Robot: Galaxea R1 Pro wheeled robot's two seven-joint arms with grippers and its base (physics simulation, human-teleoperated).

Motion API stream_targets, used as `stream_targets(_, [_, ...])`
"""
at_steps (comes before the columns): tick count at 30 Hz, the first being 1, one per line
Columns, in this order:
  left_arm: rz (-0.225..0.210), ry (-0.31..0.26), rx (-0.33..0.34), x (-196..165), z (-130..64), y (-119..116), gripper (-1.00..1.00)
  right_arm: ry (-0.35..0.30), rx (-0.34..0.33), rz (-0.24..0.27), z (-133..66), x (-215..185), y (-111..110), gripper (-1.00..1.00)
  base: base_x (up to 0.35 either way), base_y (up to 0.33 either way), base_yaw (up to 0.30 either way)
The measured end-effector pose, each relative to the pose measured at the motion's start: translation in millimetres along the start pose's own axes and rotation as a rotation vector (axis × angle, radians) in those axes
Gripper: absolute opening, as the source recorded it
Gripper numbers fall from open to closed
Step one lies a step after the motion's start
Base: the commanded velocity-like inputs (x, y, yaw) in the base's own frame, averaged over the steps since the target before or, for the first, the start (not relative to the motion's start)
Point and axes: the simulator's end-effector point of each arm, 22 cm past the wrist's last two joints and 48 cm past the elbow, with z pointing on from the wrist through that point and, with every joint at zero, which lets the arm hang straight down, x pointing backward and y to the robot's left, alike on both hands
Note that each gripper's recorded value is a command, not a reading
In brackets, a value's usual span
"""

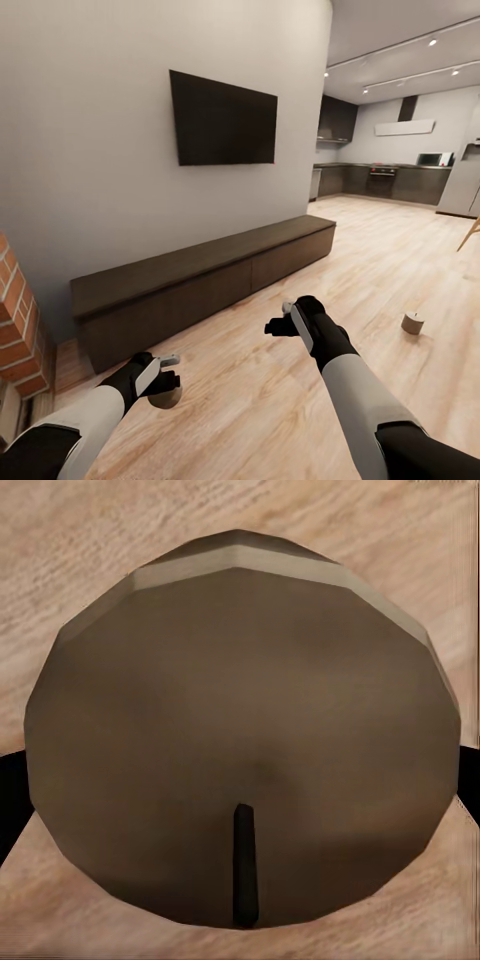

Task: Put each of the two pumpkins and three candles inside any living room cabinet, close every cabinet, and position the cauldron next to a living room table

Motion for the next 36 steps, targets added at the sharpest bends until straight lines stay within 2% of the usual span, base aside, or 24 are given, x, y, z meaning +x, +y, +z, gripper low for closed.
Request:
stream_targets(12, [-0.001, -0.003, 0.001, -1.2, -1.7, -0.4, -1.00, -0.003, 0.000, 0.000, -1.9, -0.9, 0.1, 1.00, 0.091, -0.325, 0.101])
stream_targets(28, [-0.001, -0.011, 0.002, -3.7, -4.7, -0.6, -1.00, -0.009, 0.000, 0.000, -5.3, -2.9, 0.5, 1.00, 0.096, -0.315, 0.259])
stream_targets(36, [-0.002, -0.016, 0.004, -5.8, -7.3, -1.0, -1.00, -0.015, 0.000, -0.001, -8.3, -4.6, 0.8, 1.00, 0.115, -0.142, 0.268])
